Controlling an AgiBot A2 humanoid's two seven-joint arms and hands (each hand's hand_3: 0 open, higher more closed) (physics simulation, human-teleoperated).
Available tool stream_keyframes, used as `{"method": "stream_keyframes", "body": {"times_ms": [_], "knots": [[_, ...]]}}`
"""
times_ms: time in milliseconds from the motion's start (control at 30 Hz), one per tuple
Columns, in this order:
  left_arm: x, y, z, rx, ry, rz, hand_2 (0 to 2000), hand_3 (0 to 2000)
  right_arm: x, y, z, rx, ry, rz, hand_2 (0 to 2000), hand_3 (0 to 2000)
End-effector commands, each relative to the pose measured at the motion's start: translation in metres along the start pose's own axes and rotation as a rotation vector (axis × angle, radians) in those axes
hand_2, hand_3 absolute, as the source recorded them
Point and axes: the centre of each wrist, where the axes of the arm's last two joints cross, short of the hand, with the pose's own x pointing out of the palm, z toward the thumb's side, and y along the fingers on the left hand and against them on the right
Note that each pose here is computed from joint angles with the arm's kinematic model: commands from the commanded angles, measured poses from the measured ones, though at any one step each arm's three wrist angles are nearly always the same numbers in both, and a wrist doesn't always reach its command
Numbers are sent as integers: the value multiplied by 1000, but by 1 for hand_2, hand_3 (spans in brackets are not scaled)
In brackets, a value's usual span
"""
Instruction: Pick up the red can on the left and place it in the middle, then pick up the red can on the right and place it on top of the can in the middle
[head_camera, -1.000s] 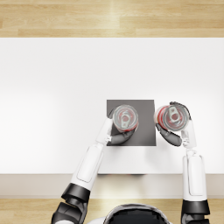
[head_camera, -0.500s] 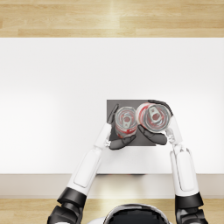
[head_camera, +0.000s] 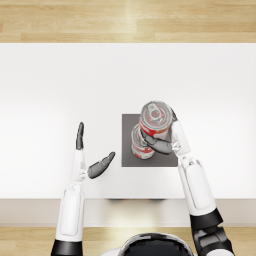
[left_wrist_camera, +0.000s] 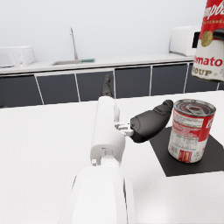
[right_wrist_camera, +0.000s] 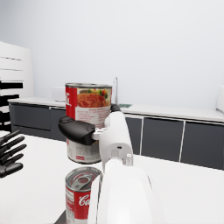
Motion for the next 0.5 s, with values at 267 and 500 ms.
{"method": "stream_keyframes", "body": {"times_ms": [267, 500], "knots": [[-13, -7, -5, -21, -4, 57, 0, 0, 12, -23, -17, 110, 103, 65, 2000, 1520], [-16, -9, -11, -43, -12, 75, 0, 0, 12, -19, -38, 169, 91, 59, 2000, 1520]]}}
